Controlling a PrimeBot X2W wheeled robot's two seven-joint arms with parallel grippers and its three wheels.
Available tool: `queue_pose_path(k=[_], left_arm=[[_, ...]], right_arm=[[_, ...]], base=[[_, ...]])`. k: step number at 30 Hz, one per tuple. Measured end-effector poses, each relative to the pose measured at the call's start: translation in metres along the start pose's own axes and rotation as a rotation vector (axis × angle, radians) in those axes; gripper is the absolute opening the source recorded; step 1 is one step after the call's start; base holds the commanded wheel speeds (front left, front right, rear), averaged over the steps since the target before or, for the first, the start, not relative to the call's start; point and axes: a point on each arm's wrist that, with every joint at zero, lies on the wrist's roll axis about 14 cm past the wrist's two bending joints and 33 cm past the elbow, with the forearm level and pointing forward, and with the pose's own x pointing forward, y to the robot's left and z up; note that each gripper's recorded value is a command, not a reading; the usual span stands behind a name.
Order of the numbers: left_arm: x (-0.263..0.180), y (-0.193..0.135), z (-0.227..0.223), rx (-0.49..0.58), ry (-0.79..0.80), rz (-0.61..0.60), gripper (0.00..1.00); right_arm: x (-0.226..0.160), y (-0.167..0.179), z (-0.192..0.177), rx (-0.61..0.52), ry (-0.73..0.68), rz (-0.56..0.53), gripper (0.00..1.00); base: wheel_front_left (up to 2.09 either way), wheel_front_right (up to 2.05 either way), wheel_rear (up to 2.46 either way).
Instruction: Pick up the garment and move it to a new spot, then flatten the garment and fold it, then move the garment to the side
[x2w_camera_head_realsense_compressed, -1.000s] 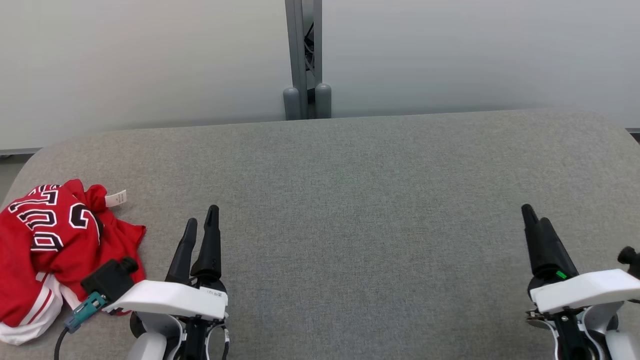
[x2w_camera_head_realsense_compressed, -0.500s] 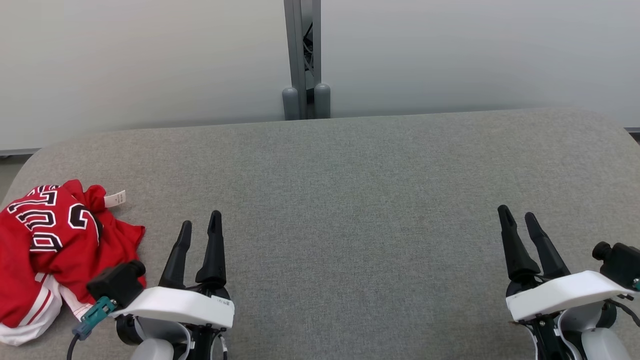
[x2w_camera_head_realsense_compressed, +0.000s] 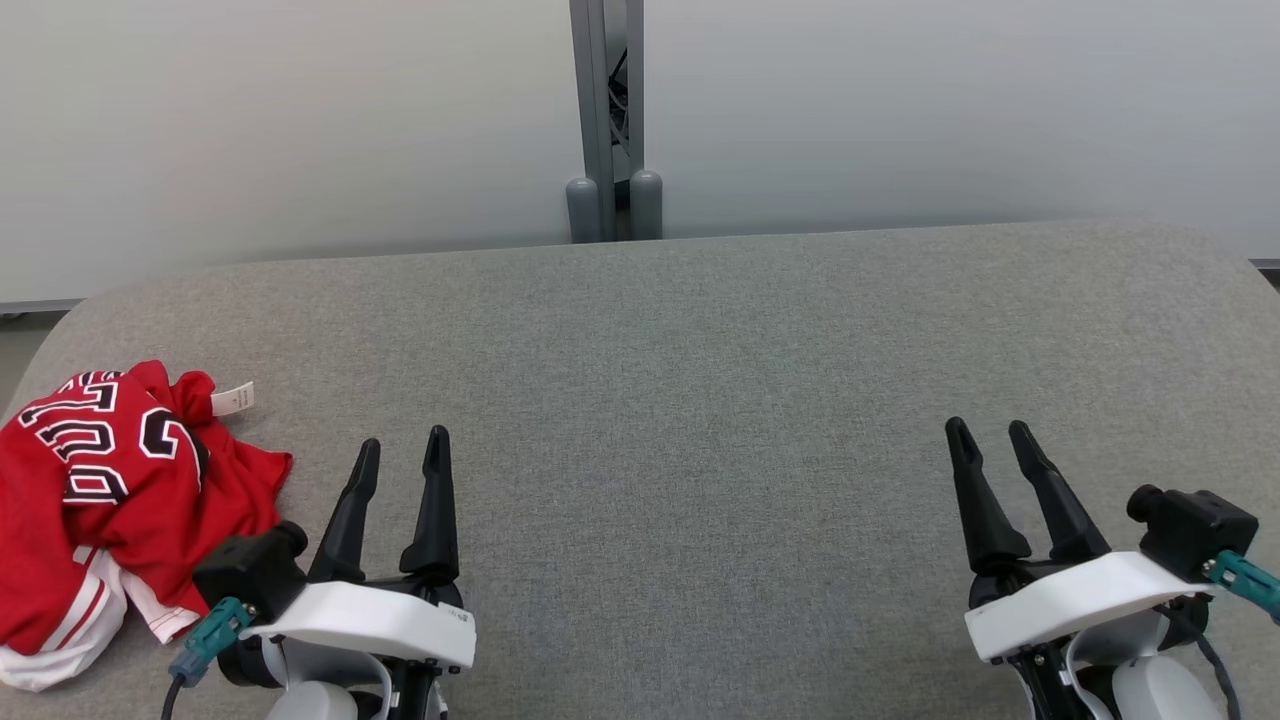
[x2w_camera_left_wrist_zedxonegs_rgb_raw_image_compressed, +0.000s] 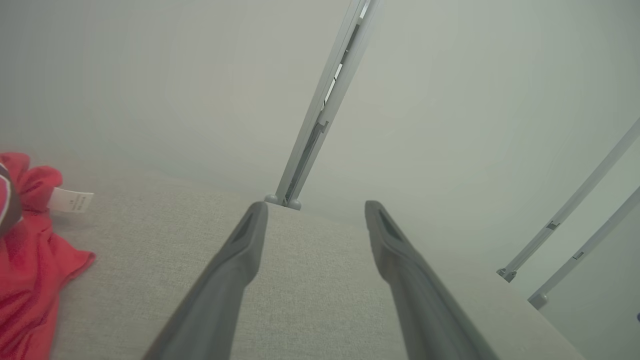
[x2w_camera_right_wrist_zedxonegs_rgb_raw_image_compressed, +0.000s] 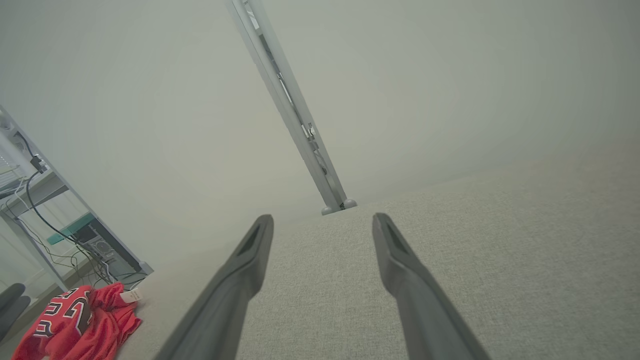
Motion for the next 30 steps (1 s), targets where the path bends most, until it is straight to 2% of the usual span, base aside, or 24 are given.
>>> queue_pose_path(k=[19, 30], left_arm=[[-0.005, 0.005, 0.006, 0.182, -0.037, 0.01, 1.0], [-0.009, 0.004, 0.009, 0.278, -0.056, -0.01, 1.0]], right_arm=[[0.0, 0.019, 0.002, -0.176, -0.034, 0.069, 1.0], [-0.002, 0.011, 0.007, -0.28, -0.059, 0.055, 1.0]], base=[[0.0, 0.0, 0.0], [0.0, 0.0, 0.0]])
